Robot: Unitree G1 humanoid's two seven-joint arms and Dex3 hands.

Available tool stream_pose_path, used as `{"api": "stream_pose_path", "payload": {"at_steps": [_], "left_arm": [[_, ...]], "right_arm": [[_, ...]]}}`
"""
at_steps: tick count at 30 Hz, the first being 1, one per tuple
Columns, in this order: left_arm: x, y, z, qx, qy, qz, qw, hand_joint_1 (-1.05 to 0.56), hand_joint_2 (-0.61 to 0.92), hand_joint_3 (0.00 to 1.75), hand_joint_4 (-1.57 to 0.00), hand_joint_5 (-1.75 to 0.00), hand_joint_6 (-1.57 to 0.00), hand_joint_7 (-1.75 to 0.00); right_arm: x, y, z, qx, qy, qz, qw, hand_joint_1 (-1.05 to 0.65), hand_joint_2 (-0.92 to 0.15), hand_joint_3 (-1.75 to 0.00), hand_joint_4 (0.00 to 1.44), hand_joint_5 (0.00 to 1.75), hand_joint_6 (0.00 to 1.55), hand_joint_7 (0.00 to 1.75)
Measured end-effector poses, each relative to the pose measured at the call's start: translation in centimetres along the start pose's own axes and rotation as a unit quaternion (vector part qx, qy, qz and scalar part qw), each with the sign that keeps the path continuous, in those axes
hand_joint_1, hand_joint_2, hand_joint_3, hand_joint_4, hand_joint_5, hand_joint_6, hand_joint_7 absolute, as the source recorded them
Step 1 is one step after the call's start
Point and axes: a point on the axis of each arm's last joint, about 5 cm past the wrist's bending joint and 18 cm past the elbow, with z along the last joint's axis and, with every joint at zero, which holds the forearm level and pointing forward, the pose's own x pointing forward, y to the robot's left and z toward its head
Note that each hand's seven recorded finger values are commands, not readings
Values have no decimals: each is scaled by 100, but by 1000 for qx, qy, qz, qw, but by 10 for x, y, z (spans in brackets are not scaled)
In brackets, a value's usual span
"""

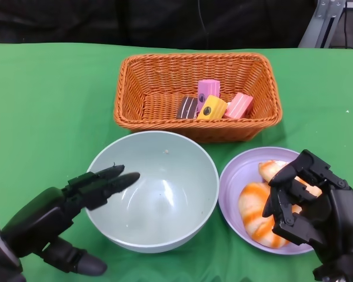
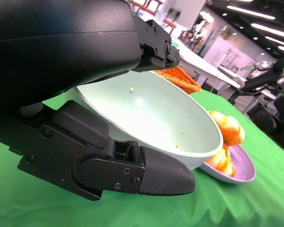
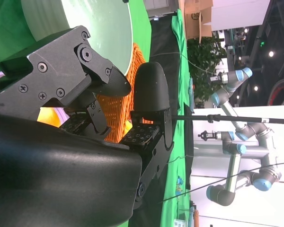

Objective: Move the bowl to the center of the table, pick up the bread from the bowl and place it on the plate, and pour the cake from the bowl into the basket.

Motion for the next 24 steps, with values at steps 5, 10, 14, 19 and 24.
{"api": "stream_pose_path", "payload": {"at_steps": [5,10,14,19,24], "left_arm": [[26,-6,2,-42,2,88,995,-29,92,13,-79,-20,-70,-9],[55,-15,9,-145,1,162,976,-9,92,29,-99,-69,-116,-15],[69,-14,14,-287,-7,225,931,1,68,82,-84,-144,-94,-125],[62,-7,11,-422,-38,205,882,1,55,114,-93,-154,-94,-142],[57,-13,9,-464,-46,165,869,-6,51,112,-91,-164,-91,-147]], "right_arm": [[0,1,0,0,1,4,1000,-9,-55,-118,83,175,69,153],[0,1,0,1,1,5,1000,-7,-56,-119,83,175,68,153],[0,1,0,0,1,5,1000,-7,-56,-119,83,175,68,153],[-1,-2,0,5,-1,6,1000,-6,-56,-120,82,175,67,153],[-2,-3,0,7,-4,16,1000,-7,-57,-119,82,175,67,154]]}}
